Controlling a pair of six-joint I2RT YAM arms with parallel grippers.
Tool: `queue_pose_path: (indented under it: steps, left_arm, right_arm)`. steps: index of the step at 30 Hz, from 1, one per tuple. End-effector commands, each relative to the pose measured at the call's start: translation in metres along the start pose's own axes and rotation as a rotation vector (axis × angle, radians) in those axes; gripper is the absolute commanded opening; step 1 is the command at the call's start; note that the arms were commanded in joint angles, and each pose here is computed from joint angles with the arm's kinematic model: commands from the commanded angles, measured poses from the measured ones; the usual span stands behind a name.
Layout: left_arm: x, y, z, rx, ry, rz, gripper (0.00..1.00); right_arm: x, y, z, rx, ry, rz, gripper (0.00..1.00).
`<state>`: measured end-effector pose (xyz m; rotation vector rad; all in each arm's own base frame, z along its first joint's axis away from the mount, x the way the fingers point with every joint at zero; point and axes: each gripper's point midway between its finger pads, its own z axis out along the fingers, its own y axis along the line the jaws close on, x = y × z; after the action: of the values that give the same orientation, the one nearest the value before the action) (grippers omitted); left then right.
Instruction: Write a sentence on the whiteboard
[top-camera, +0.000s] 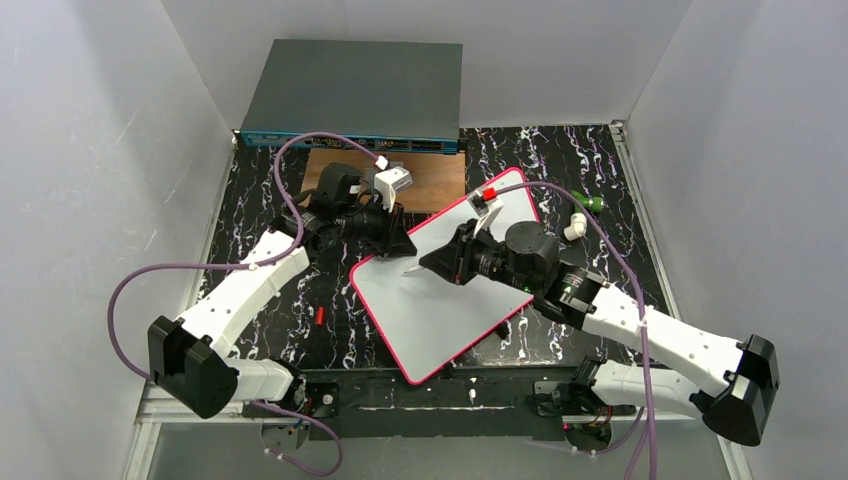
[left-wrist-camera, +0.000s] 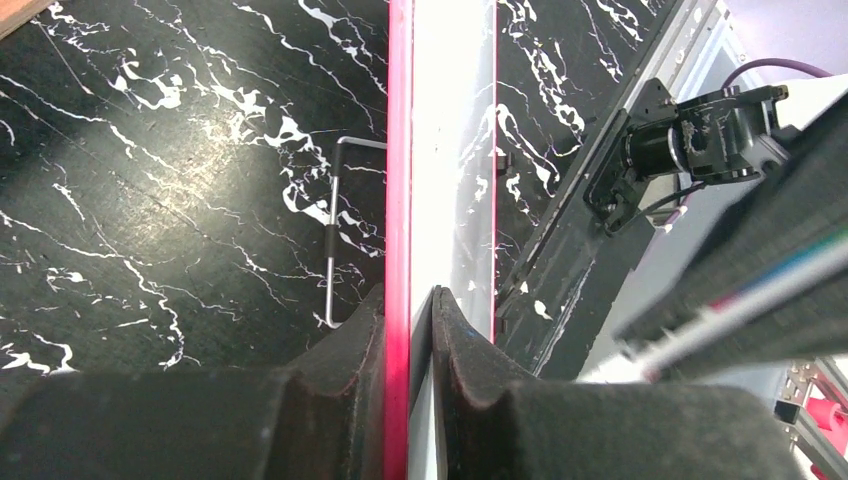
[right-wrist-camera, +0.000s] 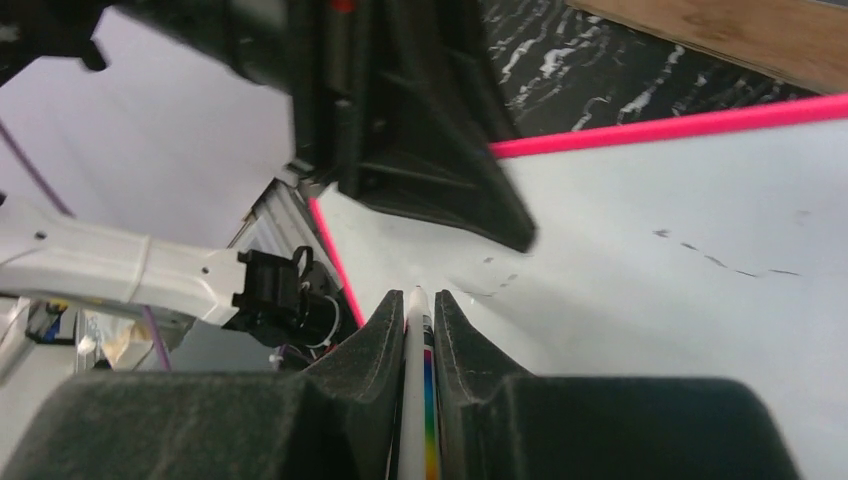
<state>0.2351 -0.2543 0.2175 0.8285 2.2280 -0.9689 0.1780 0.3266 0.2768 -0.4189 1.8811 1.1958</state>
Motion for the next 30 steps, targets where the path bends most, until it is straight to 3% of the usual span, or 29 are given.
queue_pose_path:
  steps: [1,30]
  left_arm:
    - [0.038,0.058,-0.003,-0.266,0.15,0.115,0.0]
    - [0.035,0.054,-0.001,-0.255,0.149,0.108,0.0]
  right_arm:
    - [-0.01,0.029,0.001,-0.109,-0.076,-0.109,0.01]
    - [0.007,0.016,0.03,-0.002,-0.073,-0.147,0.01]
